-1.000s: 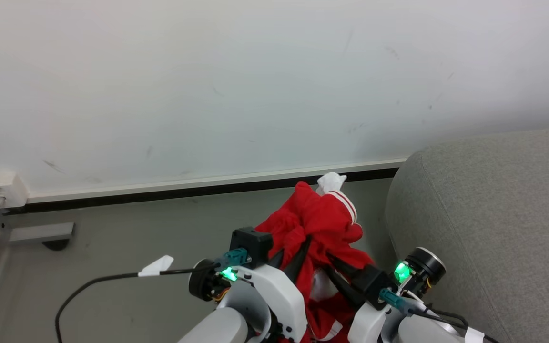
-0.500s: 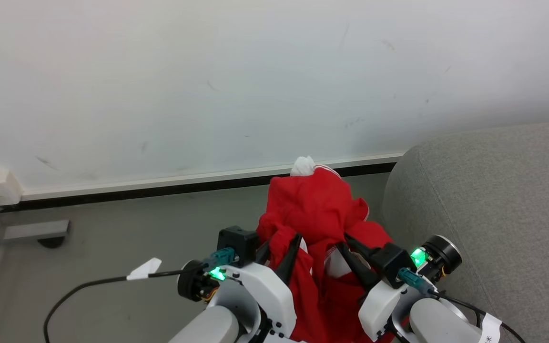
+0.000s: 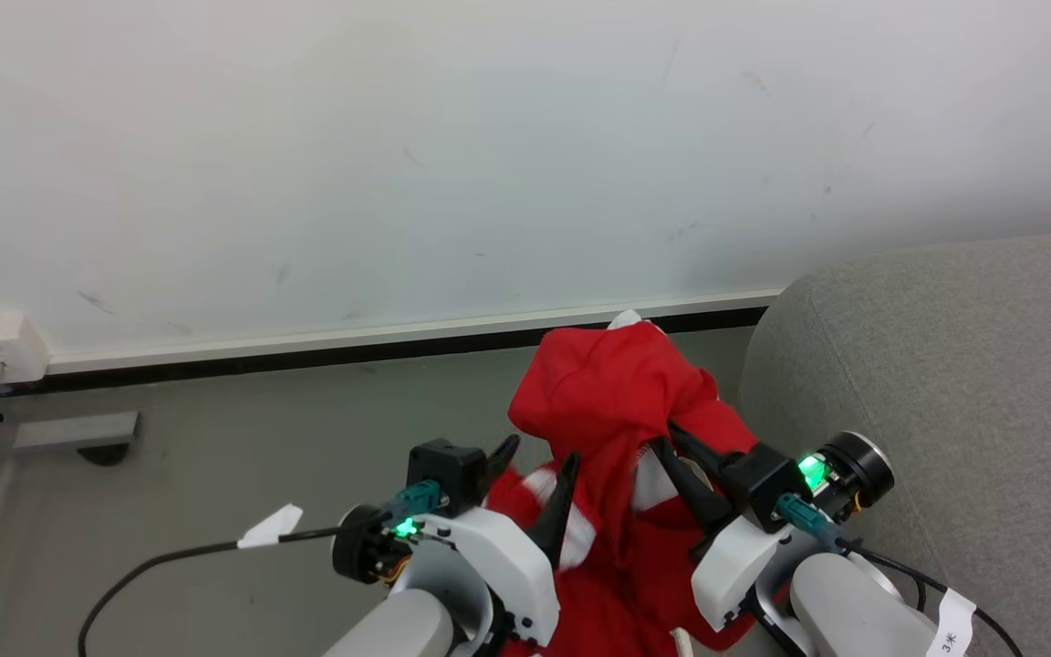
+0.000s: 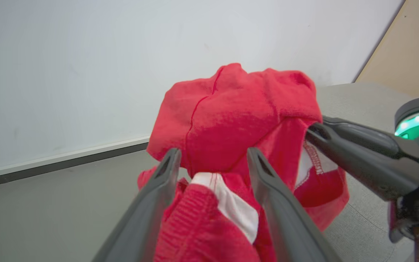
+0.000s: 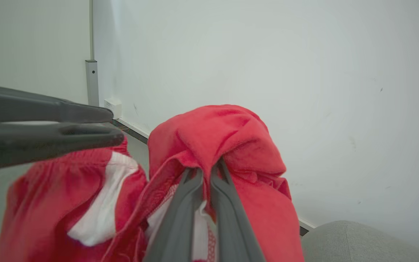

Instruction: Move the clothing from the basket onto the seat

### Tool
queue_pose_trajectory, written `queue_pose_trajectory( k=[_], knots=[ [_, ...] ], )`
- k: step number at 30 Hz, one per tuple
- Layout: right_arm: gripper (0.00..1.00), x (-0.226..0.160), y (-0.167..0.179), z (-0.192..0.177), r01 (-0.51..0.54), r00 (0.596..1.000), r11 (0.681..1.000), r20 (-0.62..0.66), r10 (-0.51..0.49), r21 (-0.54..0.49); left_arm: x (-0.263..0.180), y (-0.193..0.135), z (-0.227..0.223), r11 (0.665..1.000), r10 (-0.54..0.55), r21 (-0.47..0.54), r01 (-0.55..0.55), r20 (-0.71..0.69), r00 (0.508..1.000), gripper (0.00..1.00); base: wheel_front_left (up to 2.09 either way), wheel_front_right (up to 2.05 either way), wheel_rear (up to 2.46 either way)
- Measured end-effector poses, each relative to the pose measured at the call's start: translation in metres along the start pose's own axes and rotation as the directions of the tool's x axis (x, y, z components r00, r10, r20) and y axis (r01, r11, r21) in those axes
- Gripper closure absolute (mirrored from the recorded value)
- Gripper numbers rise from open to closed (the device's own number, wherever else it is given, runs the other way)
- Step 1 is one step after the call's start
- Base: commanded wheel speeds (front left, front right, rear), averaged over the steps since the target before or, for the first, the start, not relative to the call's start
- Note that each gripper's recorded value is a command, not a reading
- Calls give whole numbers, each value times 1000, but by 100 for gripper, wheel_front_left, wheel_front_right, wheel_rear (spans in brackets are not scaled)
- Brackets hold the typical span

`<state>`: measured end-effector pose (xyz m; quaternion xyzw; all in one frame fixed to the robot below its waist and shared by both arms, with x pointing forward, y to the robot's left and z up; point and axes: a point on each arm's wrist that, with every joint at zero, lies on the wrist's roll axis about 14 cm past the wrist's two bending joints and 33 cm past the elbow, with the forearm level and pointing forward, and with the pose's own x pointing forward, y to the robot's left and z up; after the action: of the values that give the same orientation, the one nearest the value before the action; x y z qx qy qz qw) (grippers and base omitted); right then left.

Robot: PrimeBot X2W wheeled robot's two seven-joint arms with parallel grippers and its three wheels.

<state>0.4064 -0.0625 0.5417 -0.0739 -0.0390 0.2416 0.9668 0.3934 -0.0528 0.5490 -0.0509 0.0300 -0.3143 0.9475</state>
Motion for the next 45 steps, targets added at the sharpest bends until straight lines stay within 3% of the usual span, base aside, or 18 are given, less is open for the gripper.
queue_pose_trajectory(
  k=[2, 20, 45],
  knots=[
    [100, 0, -2, 2, 7, 1000, 1000, 5, -7, 2, 0, 2, -1, 1000, 5, 0, -5, 2, 1000, 0, 0, 0, 0],
    [100, -5, -33, 17, 100, 994, 995, 52, -99, -5, 4, 3, -8, 1000, 9, 9, -9, -5, 1000, 0, 0, 0, 0],
    [100, -12, -50, 32, 150, 984, 988, 98, -147, -23, 3, 3, -6, 1000, 6, 21, -6, 3, 1000, 0, 0, 0, 0]
  ],
)
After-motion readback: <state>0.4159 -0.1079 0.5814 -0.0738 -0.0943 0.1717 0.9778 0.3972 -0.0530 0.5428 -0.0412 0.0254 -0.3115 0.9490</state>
